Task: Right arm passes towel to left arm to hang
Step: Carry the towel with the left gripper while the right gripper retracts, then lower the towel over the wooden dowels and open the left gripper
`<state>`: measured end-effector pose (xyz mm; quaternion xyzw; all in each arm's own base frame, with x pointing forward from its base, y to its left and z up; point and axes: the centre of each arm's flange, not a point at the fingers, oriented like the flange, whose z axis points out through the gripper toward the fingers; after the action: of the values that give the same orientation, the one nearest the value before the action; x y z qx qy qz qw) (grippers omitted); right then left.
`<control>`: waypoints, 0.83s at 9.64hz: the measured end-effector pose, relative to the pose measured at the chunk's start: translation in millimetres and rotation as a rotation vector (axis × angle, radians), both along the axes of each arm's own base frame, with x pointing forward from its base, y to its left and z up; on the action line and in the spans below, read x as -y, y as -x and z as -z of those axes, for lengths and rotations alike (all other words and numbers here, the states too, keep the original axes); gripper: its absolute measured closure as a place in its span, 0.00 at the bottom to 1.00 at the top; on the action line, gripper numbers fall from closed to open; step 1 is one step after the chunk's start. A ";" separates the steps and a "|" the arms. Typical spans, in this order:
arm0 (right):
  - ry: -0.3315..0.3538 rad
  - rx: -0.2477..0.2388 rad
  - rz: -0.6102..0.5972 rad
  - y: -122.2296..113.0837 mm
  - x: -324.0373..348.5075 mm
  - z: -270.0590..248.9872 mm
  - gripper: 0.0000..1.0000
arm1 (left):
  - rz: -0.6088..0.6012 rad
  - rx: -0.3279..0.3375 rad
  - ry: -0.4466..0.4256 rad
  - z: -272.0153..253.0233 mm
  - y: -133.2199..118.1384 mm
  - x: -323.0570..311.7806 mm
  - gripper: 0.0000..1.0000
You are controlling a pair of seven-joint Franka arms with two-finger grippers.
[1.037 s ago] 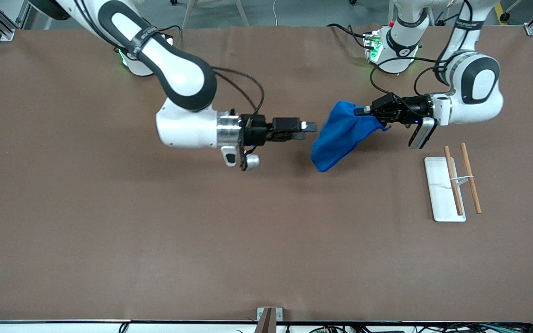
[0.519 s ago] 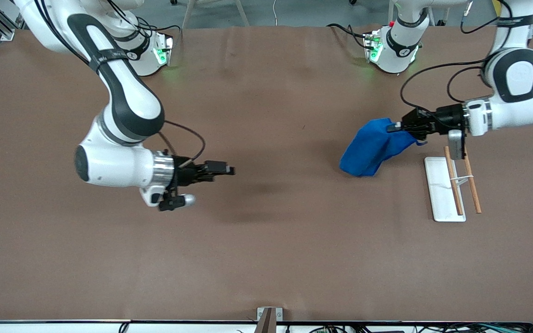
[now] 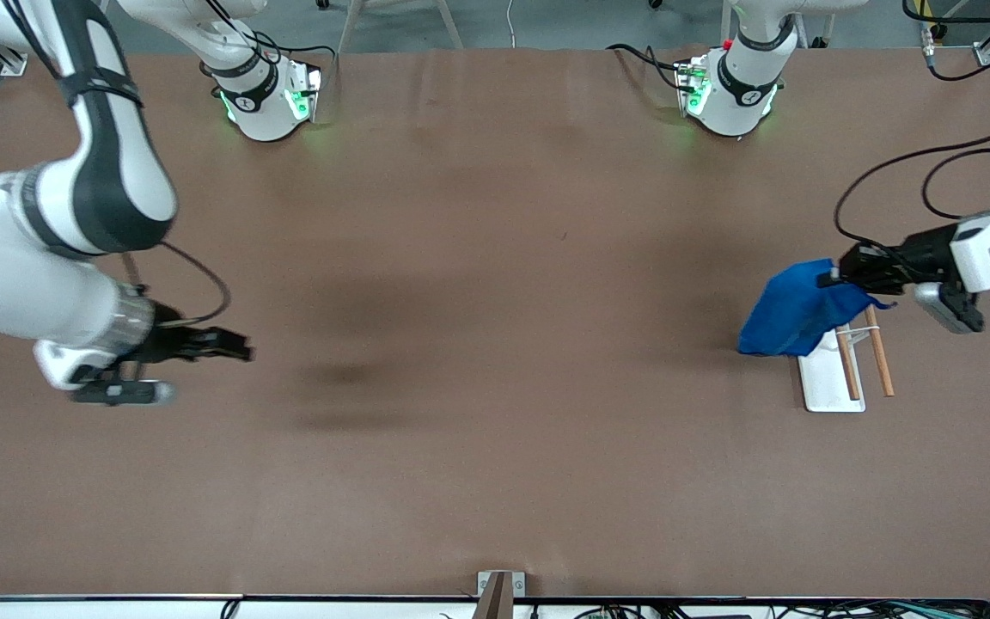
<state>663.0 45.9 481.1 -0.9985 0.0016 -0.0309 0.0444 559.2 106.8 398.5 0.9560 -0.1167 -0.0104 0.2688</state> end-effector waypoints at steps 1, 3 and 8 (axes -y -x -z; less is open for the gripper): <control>0.078 0.072 -0.090 -1.6 22.1 -35.2 0.00 | 0.009 0.009 -0.045 0.6 -0.7 -27.2 0.98; 0.170 0.127 -0.182 17.4 47.7 -101.7 0.00 | 0.085 0.034 -0.144 -3.9 1.8 -75.8 0.98; 0.061 -0.010 0.069 113.7 114.1 -189.2 0.00 | 0.312 0.013 -0.321 12.3 -28.2 -107.2 0.98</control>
<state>549.3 -68.1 670.3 -0.9989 0.0355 -0.0273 0.0129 587.4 214.0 386.1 0.9570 -0.2618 -0.0640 0.1076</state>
